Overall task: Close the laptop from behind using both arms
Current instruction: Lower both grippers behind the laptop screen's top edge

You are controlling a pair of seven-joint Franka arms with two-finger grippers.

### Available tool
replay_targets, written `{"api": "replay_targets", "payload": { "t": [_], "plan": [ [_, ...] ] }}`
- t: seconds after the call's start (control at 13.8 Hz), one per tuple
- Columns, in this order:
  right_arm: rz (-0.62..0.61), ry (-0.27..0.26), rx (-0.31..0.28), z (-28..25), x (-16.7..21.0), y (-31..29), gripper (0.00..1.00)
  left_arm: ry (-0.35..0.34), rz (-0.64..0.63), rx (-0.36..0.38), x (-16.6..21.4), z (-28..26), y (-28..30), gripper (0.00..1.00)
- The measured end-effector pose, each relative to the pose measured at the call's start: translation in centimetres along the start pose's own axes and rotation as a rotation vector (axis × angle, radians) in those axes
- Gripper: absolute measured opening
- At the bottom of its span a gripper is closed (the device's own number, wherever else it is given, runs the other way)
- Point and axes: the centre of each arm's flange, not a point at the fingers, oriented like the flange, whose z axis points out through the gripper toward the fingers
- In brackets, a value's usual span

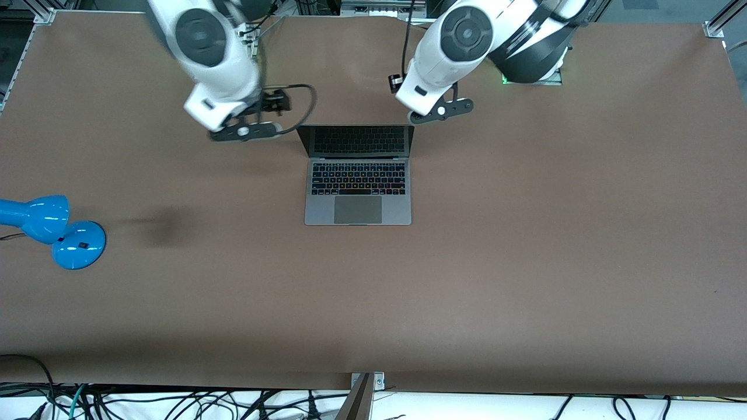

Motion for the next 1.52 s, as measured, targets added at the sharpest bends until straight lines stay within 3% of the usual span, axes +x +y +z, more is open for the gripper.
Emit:
{"api": "replay_targets", "payload": {
  "t": [0.29,0.36,0.44,0.87,1.52],
  "plan": [
    [-0.013,-0.025,-0.019,2.4,-3.1,-4.9,0.89,-0.040,-0.021,0.020,1.1,2.1,0.8,0.15],
    [-0.024,-0.042,-0.008,2.7,-3.7,-5.7,0.81,-0.048,-0.024,0.022,1.5,2.6,0.9,0.05],
    [-0.035,-0.060,-0.002,3.2,-4.2,-6.3,0.67,-0.054,-0.028,0.018,2.0,3.0,1.0,0.01],
    [-0.084,-0.159,-0.025,8.0,-4.2,-9.0,0.01,-0.067,-0.054,-0.004,4.3,6.3,1.5,0.01],
    [-0.080,-0.166,-0.008,10.0,-2.2,-9.4,0.01,-0.048,-0.101,-0.053,9.3,9.8,1.6,0.01]
  ]
}}
